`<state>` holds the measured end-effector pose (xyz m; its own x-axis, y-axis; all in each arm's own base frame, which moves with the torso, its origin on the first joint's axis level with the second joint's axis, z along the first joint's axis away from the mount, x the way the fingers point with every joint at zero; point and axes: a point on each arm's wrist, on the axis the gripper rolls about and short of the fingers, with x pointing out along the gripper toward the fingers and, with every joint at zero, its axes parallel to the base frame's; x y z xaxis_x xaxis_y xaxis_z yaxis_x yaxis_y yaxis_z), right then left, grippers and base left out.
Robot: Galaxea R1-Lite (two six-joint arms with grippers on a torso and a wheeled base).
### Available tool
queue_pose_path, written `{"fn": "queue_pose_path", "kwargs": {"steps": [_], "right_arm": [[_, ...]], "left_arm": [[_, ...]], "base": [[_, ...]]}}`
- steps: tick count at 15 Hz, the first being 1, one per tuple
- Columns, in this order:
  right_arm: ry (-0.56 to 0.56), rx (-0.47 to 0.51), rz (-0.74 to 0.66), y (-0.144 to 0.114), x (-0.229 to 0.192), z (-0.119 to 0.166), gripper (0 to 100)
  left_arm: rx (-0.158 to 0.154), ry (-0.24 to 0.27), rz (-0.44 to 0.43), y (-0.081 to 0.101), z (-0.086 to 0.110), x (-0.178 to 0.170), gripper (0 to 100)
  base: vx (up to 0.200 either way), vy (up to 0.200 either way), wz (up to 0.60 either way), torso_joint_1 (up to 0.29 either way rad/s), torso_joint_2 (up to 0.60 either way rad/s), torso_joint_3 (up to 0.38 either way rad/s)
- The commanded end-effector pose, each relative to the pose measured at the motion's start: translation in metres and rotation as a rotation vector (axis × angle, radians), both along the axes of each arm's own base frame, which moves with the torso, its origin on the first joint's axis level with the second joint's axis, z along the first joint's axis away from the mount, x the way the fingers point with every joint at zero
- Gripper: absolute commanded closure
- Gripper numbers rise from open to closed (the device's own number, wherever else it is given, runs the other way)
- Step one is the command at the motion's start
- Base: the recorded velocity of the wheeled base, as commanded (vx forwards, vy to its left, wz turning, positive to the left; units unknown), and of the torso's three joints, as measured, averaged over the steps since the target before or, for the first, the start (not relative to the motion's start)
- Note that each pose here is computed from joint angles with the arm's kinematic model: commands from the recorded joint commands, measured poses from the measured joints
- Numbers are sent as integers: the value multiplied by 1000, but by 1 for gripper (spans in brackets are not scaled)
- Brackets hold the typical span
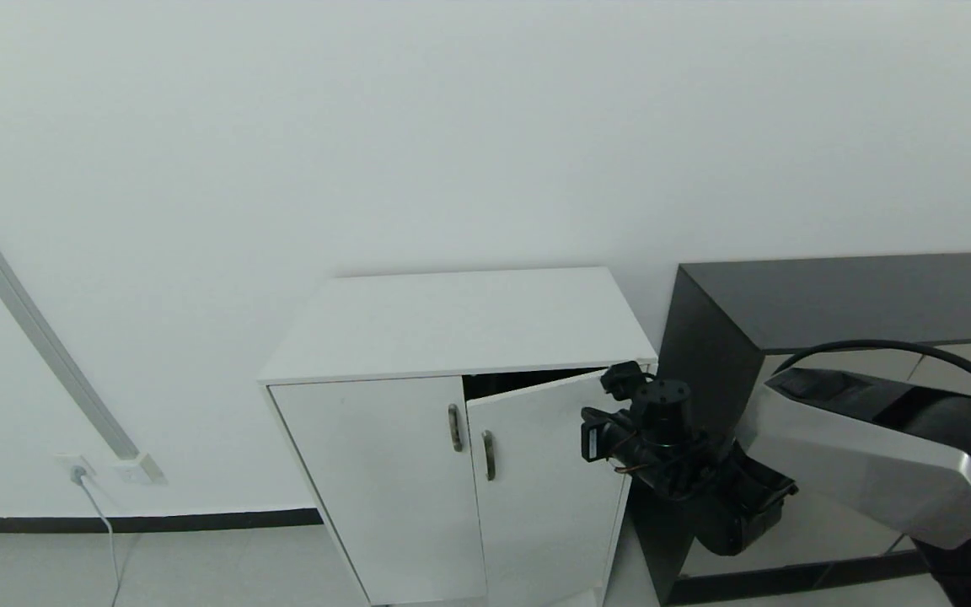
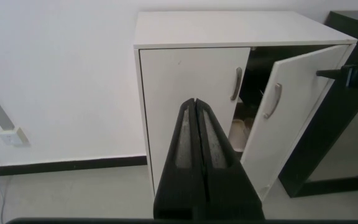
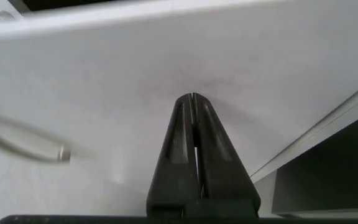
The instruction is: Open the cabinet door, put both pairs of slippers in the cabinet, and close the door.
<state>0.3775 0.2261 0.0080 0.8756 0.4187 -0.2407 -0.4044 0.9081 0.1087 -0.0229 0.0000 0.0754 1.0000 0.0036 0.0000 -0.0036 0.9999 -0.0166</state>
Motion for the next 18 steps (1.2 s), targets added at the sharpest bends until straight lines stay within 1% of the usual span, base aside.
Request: {"fn": "queue_pose_path", "kwargs": {"steps": [1,8,11,18], "right_arm": [[-5,4,0,2,3,0,100],[-4,-1,-11,3,14,-4,100],[-7,-22,-20,0,21,-7,100],[-13,-20,-23,2,27,-7,100]], "left_arm": [[0,0,1,0,0,0,100],[0,2,1,0,0,0,100],[0,0,1,0,0,0,100],[0,2,1,0,0,0,100]], "base": [[0,0,0,0,0,0],[0,0,0,0,0,0],[0,0,0,0,0,0],[0,0,0,0,0,0]]}}
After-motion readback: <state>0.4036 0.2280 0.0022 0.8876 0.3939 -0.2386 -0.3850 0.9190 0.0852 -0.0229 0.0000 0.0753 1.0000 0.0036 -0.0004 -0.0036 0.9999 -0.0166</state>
